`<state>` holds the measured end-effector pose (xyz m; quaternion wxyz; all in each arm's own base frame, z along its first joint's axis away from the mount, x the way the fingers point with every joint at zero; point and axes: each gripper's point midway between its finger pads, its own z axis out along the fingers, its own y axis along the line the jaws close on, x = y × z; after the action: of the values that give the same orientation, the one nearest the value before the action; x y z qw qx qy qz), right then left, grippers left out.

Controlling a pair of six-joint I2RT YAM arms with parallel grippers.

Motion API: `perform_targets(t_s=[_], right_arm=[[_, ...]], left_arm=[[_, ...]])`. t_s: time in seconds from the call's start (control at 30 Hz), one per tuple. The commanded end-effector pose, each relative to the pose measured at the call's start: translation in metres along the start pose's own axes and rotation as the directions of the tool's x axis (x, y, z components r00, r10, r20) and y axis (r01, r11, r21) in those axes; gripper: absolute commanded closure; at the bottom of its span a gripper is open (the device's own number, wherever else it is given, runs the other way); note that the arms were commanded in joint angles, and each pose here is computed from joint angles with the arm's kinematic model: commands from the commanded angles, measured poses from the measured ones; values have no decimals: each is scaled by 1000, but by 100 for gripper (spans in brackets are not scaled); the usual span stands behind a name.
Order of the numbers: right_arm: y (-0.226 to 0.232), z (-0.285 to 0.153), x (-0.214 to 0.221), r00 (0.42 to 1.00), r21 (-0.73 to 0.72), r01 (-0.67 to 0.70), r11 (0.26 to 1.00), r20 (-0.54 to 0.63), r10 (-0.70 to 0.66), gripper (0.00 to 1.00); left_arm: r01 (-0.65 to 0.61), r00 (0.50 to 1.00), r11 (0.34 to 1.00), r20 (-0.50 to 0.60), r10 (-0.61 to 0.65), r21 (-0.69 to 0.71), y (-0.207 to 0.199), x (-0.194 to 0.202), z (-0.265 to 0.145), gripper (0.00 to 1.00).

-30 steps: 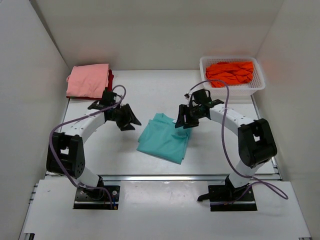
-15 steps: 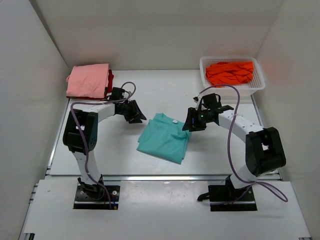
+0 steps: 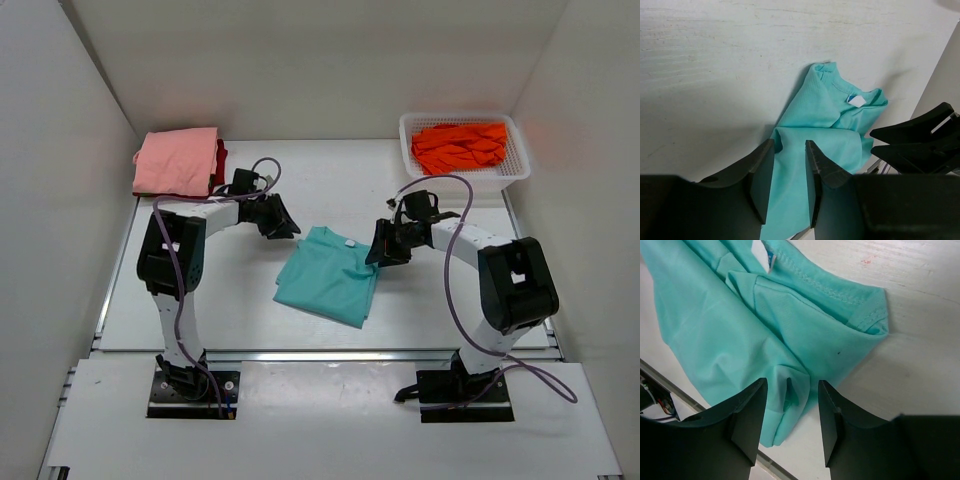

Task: Fold and stack the t-shirts
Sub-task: Smooth out wrinkles on the folded tshirt

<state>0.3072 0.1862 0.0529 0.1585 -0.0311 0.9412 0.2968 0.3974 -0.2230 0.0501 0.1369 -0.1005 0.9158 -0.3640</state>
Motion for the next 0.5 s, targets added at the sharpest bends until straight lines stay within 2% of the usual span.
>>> perform_targets(t_s=[0.0,0.27,0.37,0.4,0.43,0.47], right_arm=[[4,4,-11,1000,-19,20,1000,20,-20,58],[8,12,-6,1000,-37,25,999,-3,-25,62],[8,13,-6,1000,-42,22,999,-5,-22,77],[10,12,-6,1000,-48,25,999,-5,-25,86],[9,11,-8,1000,-42,21,999,-1,-21,94],[10,11,-6,1000,-43,23,999,-12,-23,100]], left_arm=[[-39,999,999,-1,39,26,-16,-4,-1,59],[-47,997,998,-52,49,31,-19,10,4,60],[-39,997,999,-62,40,19,-14,11,8,60],[-41,997,999,-71,43,22,-15,13,10,65],[-42,997,999,-72,43,18,-14,13,12,81],[-34,997,999,-73,36,20,-16,12,10,89]])
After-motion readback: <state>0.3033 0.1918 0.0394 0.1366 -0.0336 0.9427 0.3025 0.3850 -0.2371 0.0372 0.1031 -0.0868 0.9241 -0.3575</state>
